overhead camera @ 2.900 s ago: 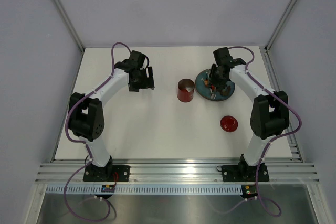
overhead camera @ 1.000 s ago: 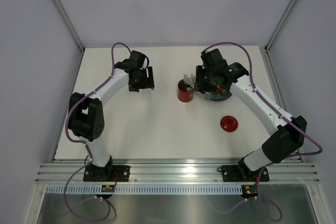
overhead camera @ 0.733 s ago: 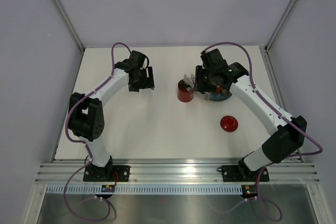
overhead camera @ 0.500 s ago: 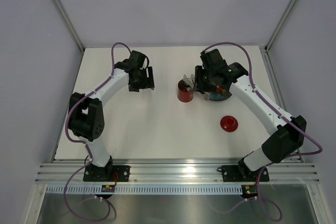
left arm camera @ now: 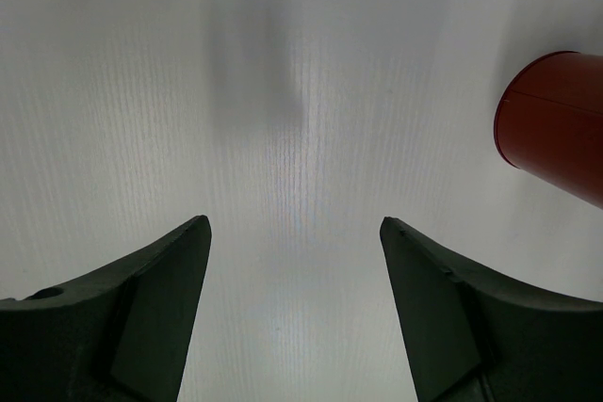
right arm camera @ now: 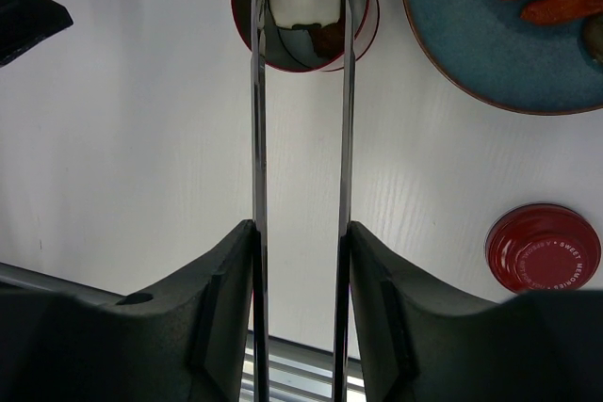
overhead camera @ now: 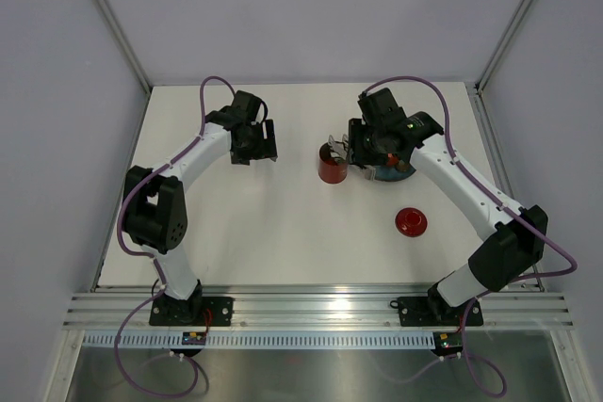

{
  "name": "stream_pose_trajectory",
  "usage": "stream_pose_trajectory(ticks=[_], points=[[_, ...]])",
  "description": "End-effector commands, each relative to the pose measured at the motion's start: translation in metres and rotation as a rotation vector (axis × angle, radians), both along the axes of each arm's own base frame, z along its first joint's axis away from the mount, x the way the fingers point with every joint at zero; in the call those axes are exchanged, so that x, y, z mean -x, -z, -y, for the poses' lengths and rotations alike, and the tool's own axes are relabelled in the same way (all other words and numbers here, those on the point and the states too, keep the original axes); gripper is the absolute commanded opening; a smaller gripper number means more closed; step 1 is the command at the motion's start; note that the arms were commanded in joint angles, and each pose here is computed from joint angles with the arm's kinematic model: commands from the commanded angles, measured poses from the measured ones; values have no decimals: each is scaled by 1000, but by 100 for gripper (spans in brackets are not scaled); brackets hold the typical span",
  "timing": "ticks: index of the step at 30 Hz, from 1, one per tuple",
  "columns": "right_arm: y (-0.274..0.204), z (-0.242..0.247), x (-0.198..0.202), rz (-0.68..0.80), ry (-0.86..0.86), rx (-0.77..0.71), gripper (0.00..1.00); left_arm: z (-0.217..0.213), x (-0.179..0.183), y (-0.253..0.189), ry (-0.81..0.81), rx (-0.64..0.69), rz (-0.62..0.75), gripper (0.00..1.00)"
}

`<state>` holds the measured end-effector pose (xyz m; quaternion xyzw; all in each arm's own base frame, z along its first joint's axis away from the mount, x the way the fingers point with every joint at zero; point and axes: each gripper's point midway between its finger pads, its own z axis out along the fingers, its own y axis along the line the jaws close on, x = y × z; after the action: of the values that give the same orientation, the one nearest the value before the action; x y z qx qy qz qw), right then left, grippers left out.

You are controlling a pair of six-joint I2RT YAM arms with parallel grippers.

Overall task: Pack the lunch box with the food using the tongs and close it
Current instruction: Place the fake food in the packing box.

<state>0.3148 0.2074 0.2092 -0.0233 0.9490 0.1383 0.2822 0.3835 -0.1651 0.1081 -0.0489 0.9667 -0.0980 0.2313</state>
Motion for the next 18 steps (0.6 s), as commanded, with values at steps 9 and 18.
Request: stream_pose_trajectory(ticks=[9, 18], points=[[-21, -13, -9, 66, -8, -43, 50, 2, -5, -13, -4, 22, 49, 77], [-41, -9, -11, 118, 6, -52, 24, 2, -4, -12, -3, 21, 46, 77]])
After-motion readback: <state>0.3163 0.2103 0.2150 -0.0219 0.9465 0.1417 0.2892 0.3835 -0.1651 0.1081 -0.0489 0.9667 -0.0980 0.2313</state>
